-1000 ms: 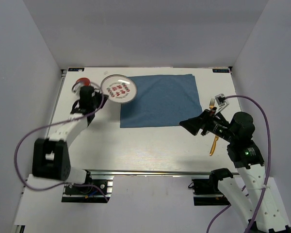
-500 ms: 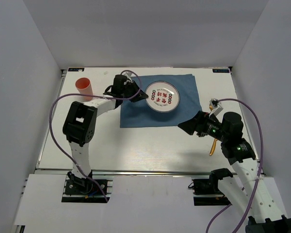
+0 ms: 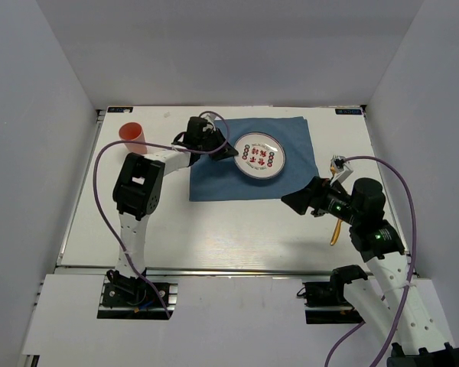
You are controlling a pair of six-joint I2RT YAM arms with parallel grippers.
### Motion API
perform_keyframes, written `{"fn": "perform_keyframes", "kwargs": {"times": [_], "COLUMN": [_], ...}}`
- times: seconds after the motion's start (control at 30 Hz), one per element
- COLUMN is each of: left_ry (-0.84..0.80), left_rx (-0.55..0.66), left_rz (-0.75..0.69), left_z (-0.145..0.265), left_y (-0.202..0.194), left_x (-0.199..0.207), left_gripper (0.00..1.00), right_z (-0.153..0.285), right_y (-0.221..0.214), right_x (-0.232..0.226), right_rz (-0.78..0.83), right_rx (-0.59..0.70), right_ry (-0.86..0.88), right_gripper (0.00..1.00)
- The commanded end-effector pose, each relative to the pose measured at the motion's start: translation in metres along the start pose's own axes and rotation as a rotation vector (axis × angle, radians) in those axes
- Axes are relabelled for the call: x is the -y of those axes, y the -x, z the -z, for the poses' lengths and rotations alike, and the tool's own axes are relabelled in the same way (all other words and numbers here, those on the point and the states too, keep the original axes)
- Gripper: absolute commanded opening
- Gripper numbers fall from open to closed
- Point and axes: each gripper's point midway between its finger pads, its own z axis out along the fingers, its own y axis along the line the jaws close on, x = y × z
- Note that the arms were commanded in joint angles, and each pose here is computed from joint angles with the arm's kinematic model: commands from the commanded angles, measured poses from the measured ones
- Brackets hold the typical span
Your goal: Set the dinner table for one person
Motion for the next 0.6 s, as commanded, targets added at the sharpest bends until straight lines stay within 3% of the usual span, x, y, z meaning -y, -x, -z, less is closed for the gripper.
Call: {"fn": "perform_keyframes", "kwargs": {"times": [0.0, 0.1, 0.33, 0.53, 0.57], "left_ry": [-0.042, -0.025, 0.048, 0.079, 0.081], "left_rx": [0.038, 0.027, 0.066, 0.074, 0.082], "left_rz": [-0.043, -0.031, -0.014, -0.033, -0.038], "left_z": [0.004, 0.0, 0.003, 0.008, 0.01], "left_y": [0.021, 0.017, 0.027, 0.033, 0.036], "left_x": [0.024, 0.016, 0.002, 0.004, 0.006], "left_gripper": [0.0, 0.0, 0.15, 0.33, 0.41], "right_z": [0.001, -0.001, -0.002, 0.0, 0.0], "right_y": [-0.002, -0.004, -0.004, -0.004, -0.004], "right_x": [-0.001, -0.001, -0.002, -0.008, -0.008], "right_rz": [0.026, 0.021, 0.02, 0.039, 0.042], "right_rx": [-0.003, -0.009, -0.008, -0.017, -0.017], "right_ry": [0.016, 0.028, 0.04, 0.067, 0.068], "right_gripper": [0.88, 0.88, 0.88, 0.88, 0.88]}}
